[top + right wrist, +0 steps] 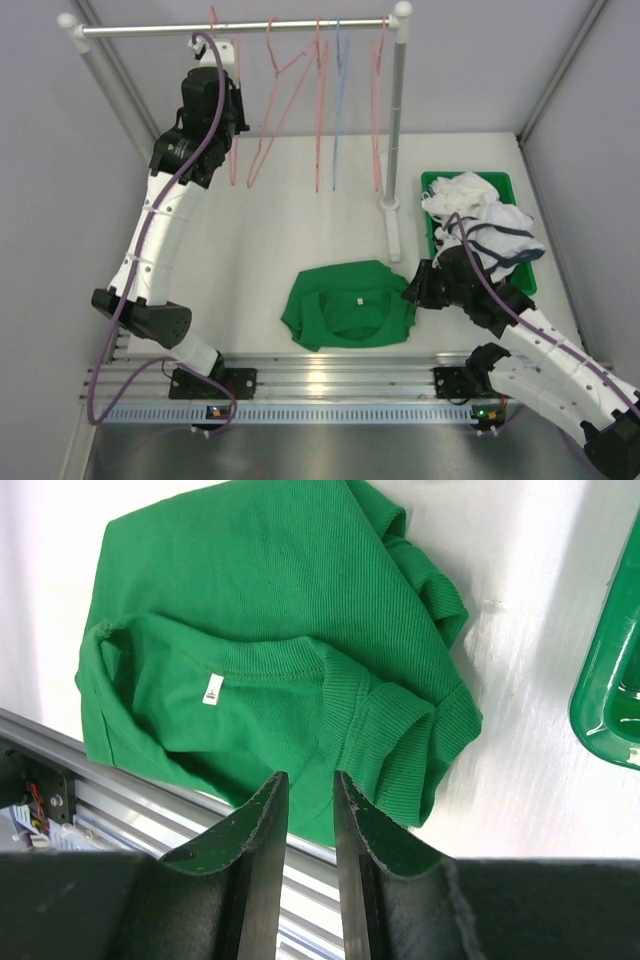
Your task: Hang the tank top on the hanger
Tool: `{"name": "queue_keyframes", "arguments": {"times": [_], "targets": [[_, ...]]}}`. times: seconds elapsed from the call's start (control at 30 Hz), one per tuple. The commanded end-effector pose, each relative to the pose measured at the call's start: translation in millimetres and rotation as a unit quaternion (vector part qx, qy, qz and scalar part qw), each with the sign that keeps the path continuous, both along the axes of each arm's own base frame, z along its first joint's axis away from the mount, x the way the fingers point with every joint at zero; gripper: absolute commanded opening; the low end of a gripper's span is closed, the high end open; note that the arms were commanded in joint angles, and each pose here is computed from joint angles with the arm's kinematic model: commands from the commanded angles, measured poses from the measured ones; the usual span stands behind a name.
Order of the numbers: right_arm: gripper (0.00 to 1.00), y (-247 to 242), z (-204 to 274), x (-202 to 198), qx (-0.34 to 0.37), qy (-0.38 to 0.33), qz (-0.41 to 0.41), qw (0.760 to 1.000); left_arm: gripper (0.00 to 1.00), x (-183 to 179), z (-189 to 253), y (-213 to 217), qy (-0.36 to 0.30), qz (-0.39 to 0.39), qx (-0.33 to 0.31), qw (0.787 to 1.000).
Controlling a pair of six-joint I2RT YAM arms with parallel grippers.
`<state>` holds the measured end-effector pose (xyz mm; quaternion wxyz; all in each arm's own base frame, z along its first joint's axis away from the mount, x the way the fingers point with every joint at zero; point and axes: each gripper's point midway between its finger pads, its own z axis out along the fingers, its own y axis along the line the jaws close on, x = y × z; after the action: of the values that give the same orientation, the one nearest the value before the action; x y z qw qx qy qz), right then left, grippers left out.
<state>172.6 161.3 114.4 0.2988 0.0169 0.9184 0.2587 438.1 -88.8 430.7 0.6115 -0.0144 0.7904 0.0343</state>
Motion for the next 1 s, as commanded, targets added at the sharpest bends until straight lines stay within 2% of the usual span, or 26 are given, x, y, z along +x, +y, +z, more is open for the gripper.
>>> {"name": "queue_keyframes", "arguments": {"times": [0.0,0.27,0.4,0.67,0.87,0.97], "targets": [[0.25,2.1,6.3,7.9,0.008,-0.018,0.0,1.0,0.0,-14.0,56.9,11.1,-0.085,0.01,-0.018,0.996],[0.25,1.8,4.0,8.5,0.005,-0.017,0.001,1.0,0.0,-22.7,62.3,12.1,-0.094,0.004,-0.022,0.995],[0.25,2.2,4.3,9.2,0.005,-0.019,0.002,1.0,0.0,-29.5,48.5,13.9,-0.079,0.002,-0.017,0.997],[0.25,5.3,7.7,12.2,0.003,-0.021,0.009,1.0,0.0,-62.6,32.0,22.5,-0.059,-0.008,-0.012,0.998],[0.26,5.8,12.3,14.0,-0.001,-0.027,0.016,1.0,0.0,-97.2,-11.9,27.6,-0.013,-0.024,-0.012,1.0],[0.27,5.4,16.3,13.5,-0.001,-0.032,0.018,0.999,0.0,-119.9,-59.4,26.6,0.035,-0.038,-0.021,0.998]]}}
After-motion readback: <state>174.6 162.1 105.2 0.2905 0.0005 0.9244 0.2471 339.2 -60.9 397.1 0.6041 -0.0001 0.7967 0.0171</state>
